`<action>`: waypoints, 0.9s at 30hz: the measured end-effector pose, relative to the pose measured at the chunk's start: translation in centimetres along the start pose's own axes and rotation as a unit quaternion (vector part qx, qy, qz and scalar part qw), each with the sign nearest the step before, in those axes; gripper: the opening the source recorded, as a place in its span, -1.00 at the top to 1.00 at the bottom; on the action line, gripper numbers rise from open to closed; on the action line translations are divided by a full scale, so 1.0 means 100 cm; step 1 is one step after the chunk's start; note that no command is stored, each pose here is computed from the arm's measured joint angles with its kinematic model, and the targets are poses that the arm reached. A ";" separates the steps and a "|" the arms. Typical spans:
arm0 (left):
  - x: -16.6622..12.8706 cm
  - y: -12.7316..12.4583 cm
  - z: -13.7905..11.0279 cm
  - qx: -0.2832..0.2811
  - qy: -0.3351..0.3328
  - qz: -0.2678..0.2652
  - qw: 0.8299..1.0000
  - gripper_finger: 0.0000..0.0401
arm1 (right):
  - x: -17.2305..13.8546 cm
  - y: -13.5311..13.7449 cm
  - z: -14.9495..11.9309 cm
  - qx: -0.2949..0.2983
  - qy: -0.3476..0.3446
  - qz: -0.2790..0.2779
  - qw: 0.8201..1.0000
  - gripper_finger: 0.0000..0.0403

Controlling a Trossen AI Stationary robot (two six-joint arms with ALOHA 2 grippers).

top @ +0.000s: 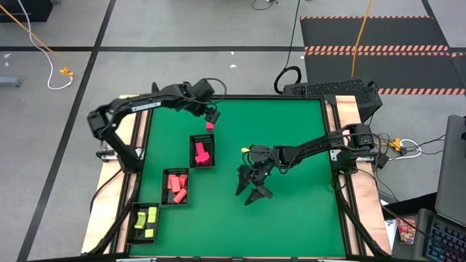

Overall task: Sort & place blocks by color
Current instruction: Put the red block into the top black bin

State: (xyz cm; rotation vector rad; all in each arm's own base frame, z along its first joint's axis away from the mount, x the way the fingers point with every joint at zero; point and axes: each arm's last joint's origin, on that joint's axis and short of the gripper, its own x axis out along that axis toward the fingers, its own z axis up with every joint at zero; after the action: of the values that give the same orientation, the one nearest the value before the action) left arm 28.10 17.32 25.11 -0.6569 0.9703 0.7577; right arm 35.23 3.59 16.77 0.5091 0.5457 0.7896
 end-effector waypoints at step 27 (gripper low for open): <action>0.046 -0.020 0.019 -0.078 0.109 0.117 0.984 -0.63 | -0.002 -0.004 -0.005 0.018 0.021 -0.011 1.000 -0.50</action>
State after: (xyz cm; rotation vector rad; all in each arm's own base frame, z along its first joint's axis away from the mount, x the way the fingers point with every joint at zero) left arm 32.27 18.88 22.05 -0.7823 1.2123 0.9907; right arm 34.98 3.36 16.19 0.5194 0.6045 0.7713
